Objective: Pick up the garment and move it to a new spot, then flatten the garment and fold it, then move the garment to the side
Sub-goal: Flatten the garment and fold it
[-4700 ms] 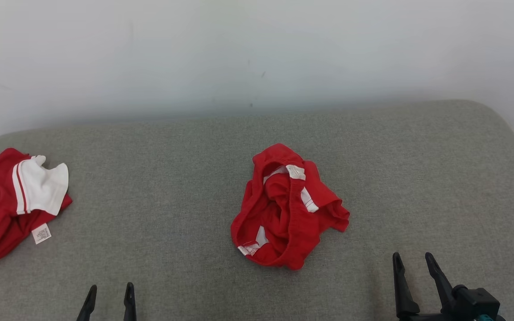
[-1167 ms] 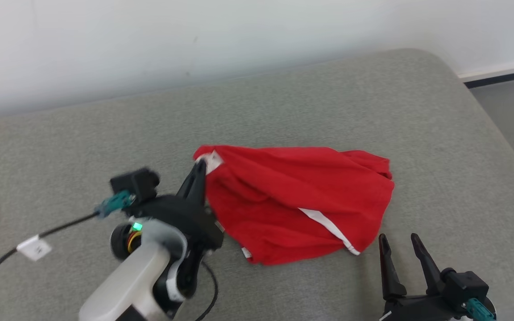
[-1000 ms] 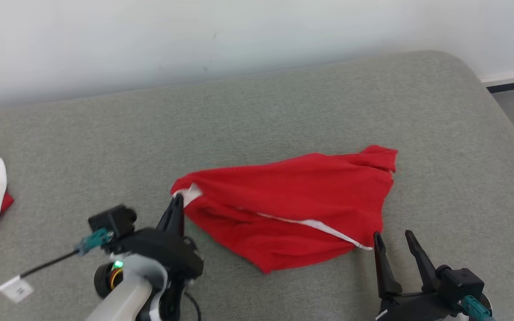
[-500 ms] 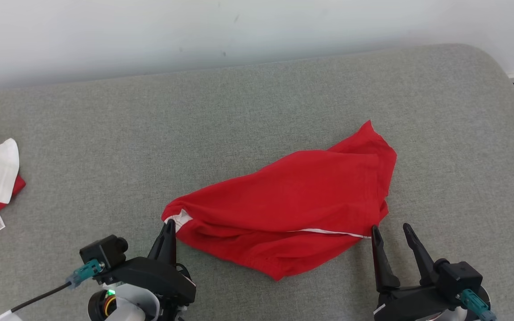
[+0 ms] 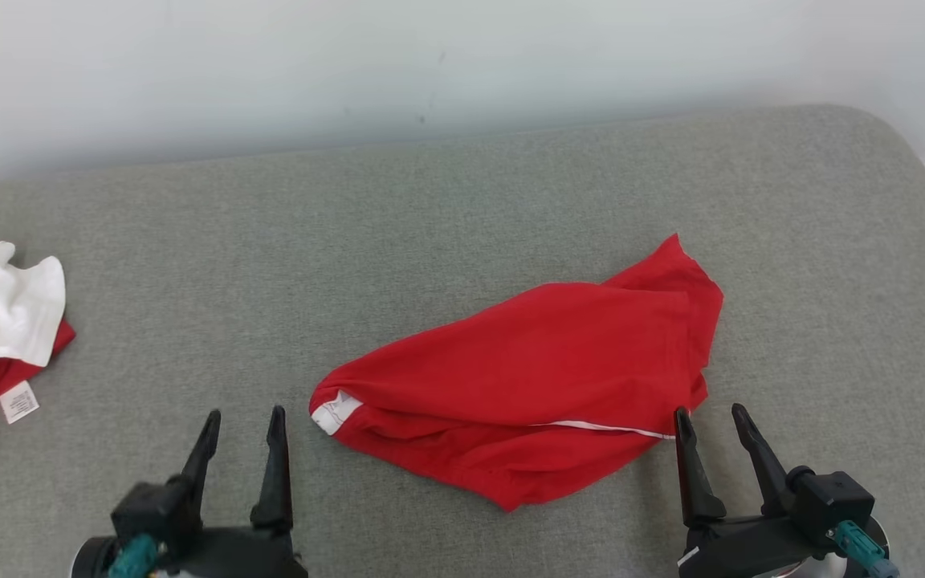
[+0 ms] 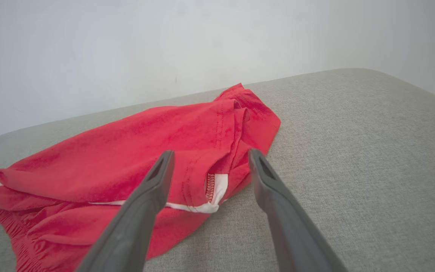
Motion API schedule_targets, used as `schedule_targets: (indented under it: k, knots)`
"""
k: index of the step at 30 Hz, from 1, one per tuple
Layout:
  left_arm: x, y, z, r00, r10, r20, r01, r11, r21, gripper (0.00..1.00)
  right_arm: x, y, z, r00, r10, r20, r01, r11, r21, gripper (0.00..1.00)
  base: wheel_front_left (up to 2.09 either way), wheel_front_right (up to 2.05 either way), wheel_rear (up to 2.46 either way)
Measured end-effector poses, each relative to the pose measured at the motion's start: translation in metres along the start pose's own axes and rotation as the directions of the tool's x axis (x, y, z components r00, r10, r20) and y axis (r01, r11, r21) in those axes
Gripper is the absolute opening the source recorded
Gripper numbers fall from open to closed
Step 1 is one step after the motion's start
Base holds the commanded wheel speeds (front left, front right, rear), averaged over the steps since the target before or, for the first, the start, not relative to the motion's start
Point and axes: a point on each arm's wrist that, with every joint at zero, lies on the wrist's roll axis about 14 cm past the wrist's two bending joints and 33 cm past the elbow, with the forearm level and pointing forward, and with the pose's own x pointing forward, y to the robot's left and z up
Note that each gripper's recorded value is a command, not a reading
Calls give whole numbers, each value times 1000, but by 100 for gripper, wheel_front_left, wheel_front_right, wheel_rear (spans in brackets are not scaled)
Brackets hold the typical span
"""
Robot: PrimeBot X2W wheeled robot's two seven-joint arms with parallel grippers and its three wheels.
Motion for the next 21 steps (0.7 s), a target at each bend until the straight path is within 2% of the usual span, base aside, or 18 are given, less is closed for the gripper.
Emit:
schedule_targets:
  k: [4, 12, 21]
  knots:
    - [-17, 3, 13, 997, -4, 72, -4, 994, 109, 100, 2, 6, 3, 1000, 20, 0, -20, 1000, 0, 100, 0, 0, 0]
    - [-52, 22, 14, 990, 71, 120, -91, 982, 164, 100, 8, 20, -2, 996, 59, -63, -60, 998, -1, 100, 0, 0, 0]
    - [-65, 31, 6, 990, 89, 109, -110, 973, 202, 100, 8, 10, -18, 981, 31, -194, -30, 1000, 5, 100, 0, 0, 0]
